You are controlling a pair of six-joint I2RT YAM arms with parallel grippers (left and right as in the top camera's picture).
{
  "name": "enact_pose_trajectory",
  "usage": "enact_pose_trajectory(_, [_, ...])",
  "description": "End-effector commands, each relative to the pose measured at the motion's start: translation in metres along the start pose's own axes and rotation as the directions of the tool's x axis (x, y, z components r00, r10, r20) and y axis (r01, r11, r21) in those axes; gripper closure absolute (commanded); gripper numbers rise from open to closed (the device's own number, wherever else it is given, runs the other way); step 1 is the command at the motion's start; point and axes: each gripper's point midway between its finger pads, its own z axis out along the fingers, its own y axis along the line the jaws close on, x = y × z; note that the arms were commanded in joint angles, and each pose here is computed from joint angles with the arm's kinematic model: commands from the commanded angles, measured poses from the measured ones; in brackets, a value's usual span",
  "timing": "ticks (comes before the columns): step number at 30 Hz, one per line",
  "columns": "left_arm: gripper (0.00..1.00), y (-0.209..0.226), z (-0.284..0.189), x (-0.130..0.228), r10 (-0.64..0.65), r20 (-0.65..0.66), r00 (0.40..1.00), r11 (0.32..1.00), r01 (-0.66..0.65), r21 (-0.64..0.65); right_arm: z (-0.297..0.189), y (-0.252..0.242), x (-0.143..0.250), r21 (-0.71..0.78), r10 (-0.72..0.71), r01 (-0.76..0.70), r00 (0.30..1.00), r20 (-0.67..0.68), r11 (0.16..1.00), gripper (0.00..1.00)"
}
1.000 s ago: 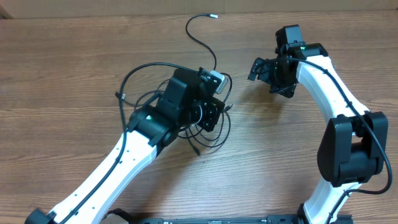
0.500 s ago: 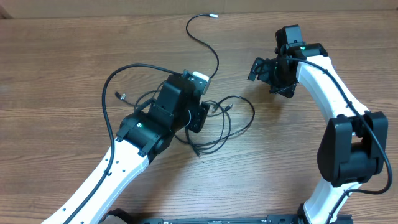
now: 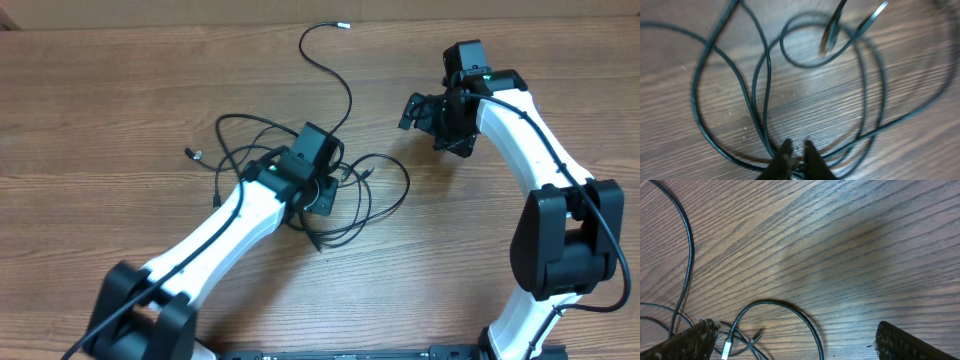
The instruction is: Untangle cables
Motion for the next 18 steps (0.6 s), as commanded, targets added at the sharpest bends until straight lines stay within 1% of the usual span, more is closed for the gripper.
enact_pose_trajectory(1, [0.75, 0.005, 0.025, 0.006, -0.035, -0.056, 0.998, 0.999, 0.034, -0.031, -0.001, 0.001, 0.000, -0.002, -0.003, 0.003, 1.000, 0.003, 1.000, 0.00])
enact_pose_trajectory(3, [0.72, 0.007, 0.035, 0.011, -0.036, -0.085, 0.996, 0.999, 0.032, -0.041, -0.001, 0.001, 0.000, -0.002, -0.003, 0.003, 1.000, 0.003, 1.000, 0.00])
enact_pose_trajectory(6, [0.70, 0.008, 0.045, 0.016, -0.036, -0.111, 0.993, 0.998, 0.031, -0.050, -0.001, 0.001, 0.000, -0.002, -0.003, 0.003, 1.000, 0.003, 1.000, 0.00])
enact_pose_trajectory(7, [0.66, 0.009, 0.050, 0.018, -0.037, -0.118, 0.992, 0.998, 0.031, -0.053, -0.001, 0.001, 0.000, -0.002, -0.003, 0.003, 1.000, 0.003, 1.000, 0.00])
enact_pose_trajectory(8, [0.64, 0.009, 0.052, 0.018, -0.038, -0.119, 0.992, 0.998, 0.031, -0.054, -0.001, 0.001, 0.000, -0.002, -0.003, 0.003, 1.000, 0.003, 1.000, 0.00])
enact_pose_trajectory(18, [0.62, 0.030, 0.071, 0.019, -0.094, -0.141, 0.986, 0.993, 0.082, -0.087, -0.001, 0.001, 0.000, -0.002, -0.003, 0.003, 1.000, 0.003, 1.000, 0.00])
